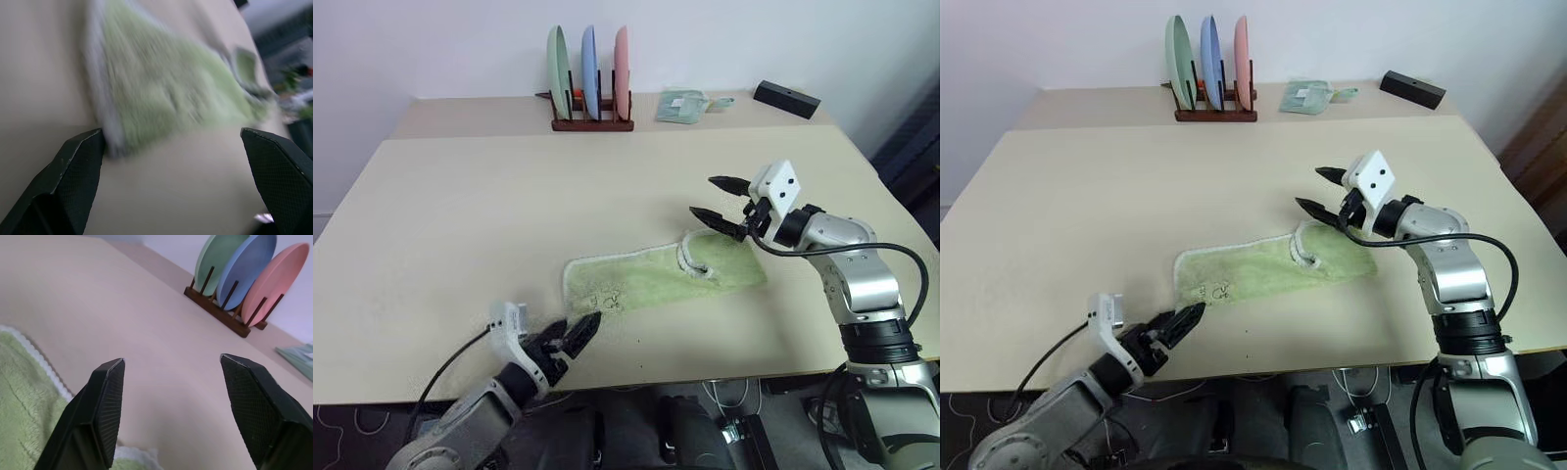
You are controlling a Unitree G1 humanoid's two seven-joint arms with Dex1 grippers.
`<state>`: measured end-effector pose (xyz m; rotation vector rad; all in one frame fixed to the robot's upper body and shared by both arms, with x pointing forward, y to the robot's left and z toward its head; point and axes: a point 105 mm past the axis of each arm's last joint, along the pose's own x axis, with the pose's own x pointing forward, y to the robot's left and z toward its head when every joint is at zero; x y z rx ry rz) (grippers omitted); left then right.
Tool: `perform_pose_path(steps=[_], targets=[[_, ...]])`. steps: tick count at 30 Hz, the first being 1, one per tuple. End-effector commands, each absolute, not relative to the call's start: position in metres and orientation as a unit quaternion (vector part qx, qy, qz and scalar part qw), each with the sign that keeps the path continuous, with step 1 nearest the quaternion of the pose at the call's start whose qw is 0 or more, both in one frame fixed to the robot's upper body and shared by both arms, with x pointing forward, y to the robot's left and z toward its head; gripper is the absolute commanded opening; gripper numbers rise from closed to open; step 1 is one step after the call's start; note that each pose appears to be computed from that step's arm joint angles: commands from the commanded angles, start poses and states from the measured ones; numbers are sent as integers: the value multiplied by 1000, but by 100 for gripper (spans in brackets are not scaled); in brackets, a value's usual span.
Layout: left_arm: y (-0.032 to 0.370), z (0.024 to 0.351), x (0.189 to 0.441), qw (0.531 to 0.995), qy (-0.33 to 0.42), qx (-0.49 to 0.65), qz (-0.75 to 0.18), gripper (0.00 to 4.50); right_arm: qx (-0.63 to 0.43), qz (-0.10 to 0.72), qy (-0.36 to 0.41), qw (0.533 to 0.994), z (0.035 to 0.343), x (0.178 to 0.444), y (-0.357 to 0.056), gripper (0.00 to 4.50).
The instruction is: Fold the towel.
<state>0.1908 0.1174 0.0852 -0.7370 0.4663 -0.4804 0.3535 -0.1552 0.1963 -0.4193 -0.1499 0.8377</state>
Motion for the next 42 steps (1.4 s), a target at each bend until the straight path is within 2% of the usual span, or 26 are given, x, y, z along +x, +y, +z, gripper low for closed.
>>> perform_pose_path(steps=[1, 4, 6, 10, 22, 25, 29, 33, 42], targets=[[112, 107, 176, 847, 212, -408, -266, 450, -212, 400, -87, 887, 201, 353, -158, 320], [113, 108, 171, 832, 223, -436, -263, 450, -212, 402, -85, 887, 198, 354, -157, 320], [115, 102, 178, 820, 231, -472, -226, 450, -212, 402, -84, 887, 196, 354, -156, 320], [113, 103, 182, 826, 236, -461, -225, 450, -213, 403, -81, 886, 193, 351, -154, 320], [136, 111, 139, 830, 257, -393, -301, 450, -212, 408, -75, 885, 186, 347, -149, 320], [138, 100, 140, 830, 275, -392, -286, 450, -211, 410, -73, 884, 183, 346, -149, 320], [114, 91, 162, 821, 290, -411, -269, 450, -210, 410, -72, 885, 180, 343, -149, 320], [127, 93, 197, 834, 250, -456, -186, 450, -212, 406, -70, 886, 177, 342, -151, 320], [146, 94, 229, 850, 226, -460, -121, 450, -211, 407, -72, 886, 176, 342, -146, 320]])
